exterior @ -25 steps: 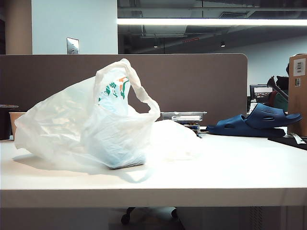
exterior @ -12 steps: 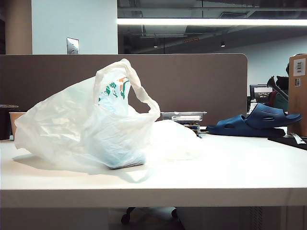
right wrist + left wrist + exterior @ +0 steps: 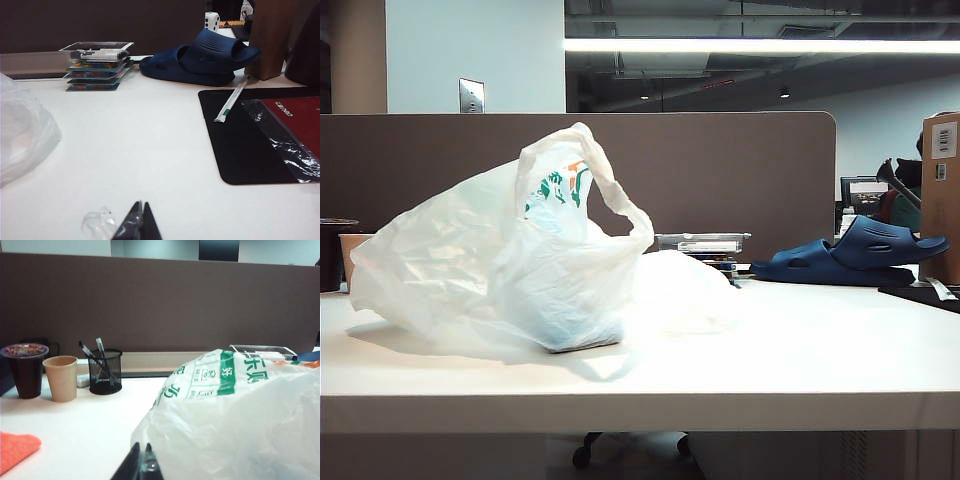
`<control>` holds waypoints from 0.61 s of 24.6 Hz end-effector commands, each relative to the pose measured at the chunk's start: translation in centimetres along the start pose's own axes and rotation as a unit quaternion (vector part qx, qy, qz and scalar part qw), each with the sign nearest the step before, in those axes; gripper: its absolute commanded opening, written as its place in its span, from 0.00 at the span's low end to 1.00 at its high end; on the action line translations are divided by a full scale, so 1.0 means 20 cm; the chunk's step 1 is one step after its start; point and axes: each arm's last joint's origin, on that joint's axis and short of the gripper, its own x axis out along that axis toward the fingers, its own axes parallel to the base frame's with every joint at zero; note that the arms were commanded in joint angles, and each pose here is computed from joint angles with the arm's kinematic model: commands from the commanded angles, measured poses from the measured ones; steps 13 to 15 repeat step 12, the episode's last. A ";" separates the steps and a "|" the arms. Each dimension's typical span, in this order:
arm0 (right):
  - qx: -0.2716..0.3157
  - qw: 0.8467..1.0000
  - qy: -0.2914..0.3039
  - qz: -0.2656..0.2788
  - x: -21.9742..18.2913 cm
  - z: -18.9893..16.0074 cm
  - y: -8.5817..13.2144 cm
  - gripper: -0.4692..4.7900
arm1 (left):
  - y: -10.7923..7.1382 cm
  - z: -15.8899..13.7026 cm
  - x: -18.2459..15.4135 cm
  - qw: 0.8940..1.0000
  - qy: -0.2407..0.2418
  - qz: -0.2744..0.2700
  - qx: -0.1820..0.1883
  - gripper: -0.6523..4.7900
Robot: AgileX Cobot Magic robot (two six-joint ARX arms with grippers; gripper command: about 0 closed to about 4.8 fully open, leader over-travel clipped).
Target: Put the power bank into the bag.
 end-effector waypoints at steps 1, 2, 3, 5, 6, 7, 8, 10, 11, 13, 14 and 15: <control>0.000 1.000 -0.007 0.001 0.00 0.00 0.00 0.08 | 0.00 0.01 0.00 1.000 -0.001 -0.003 -0.001 0.11; 0.000 1.000 -0.007 0.001 0.00 0.00 0.00 0.08 | 0.00 0.00 0.00 1.000 0.000 -0.003 -0.001 0.11; 0.000 1.000 -0.007 0.001 0.00 0.00 0.00 0.08 | 0.00 0.00 0.00 1.000 0.000 -0.003 -0.001 0.11; 0.000 1.000 -0.007 0.001 0.00 0.00 0.00 0.08 | 0.00 0.00 0.00 1.000 0.000 -0.003 -0.001 0.11; 0.000 1.000 -0.007 0.001 0.00 0.00 0.00 0.08 | 0.00 0.00 0.00 1.000 0.000 -0.003 -0.001 0.11; 0.000 1.000 -0.007 0.001 0.00 0.00 0.00 0.08 | 0.00 0.00 0.00 1.000 0.000 -0.003 -0.001 0.11; 0.000 1.000 -0.007 0.001 0.00 0.00 0.00 0.08 | 0.00 0.00 0.00 1.000 0.000 -0.003 -0.001 0.11; 0.000 1.000 -0.007 0.001 0.00 0.00 0.00 0.08 | 0.00 0.00 0.00 1.000 0.000 -0.003 -0.001 0.11; 0.000 1.000 -0.007 0.001 0.00 0.00 0.00 0.08 | 0.00 0.00 0.00 1.000 0.000 -0.003 -0.001 0.11; 0.000 1.000 -0.007 0.001 0.00 0.00 0.00 0.08 | 0.00 0.00 0.00 1.000 0.000 -0.003 -0.001 0.11; 0.000 1.000 -0.007 0.001 0.00 0.00 0.00 0.08 | 0.00 0.00 0.00 1.000 0.000 -0.003 -0.001 0.11; 0.000 1.000 -0.007 0.001 0.00 0.00 0.00 0.08 | 0.00 0.00 0.00 1.000 0.000 -0.003 -0.001 0.11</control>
